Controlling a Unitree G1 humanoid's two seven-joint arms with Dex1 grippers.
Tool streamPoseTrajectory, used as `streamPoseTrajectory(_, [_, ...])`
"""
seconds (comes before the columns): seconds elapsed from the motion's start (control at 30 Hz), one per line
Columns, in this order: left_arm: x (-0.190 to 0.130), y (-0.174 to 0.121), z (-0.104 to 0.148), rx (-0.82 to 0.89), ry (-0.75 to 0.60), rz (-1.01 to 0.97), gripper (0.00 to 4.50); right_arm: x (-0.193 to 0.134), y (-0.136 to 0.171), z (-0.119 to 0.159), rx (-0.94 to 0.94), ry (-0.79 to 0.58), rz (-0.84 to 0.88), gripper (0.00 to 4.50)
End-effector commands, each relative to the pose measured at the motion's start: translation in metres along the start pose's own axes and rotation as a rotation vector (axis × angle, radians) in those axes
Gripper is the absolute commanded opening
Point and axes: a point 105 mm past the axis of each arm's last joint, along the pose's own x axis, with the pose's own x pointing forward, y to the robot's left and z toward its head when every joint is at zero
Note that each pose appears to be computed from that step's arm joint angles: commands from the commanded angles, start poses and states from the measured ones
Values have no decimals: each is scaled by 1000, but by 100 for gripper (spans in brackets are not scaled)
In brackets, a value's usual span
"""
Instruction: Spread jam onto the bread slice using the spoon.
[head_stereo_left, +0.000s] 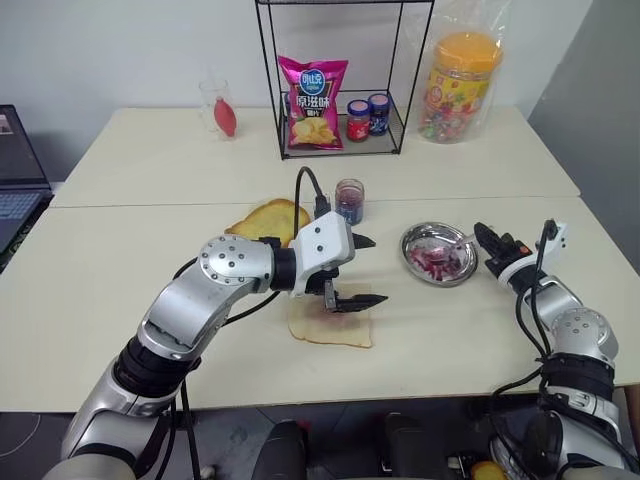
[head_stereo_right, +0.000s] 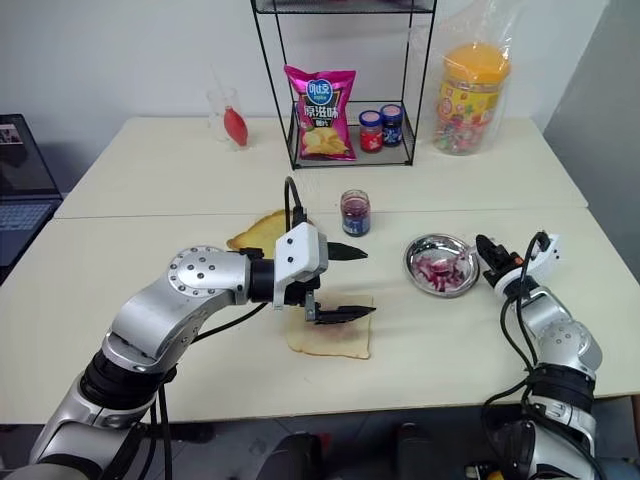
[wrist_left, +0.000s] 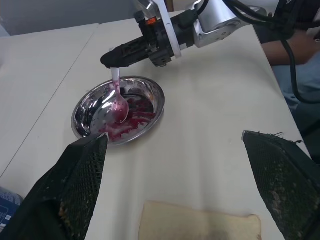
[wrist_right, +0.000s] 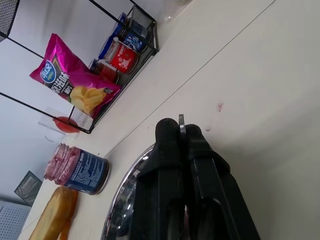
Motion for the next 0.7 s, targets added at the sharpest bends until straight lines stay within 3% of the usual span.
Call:
streamPoseTrajectory(0.03, [-11,12,4,8,-18,93,450,-9,21,15,-75,-41,67,4])
streamPoseTrajectory(0.37, [-54,41,-14,-82,40,379,450,-23,103,43,-347,-101,221,4])
streamPoseTrajectory(0.57, [-84,70,-31,-153,70,651,450,16,179,36,-467,-104,400,4])
streamPoseTrajectory(0.7, [-90,72,-34,-172,65,680,450,46,209,29,-526,-87,459,4])
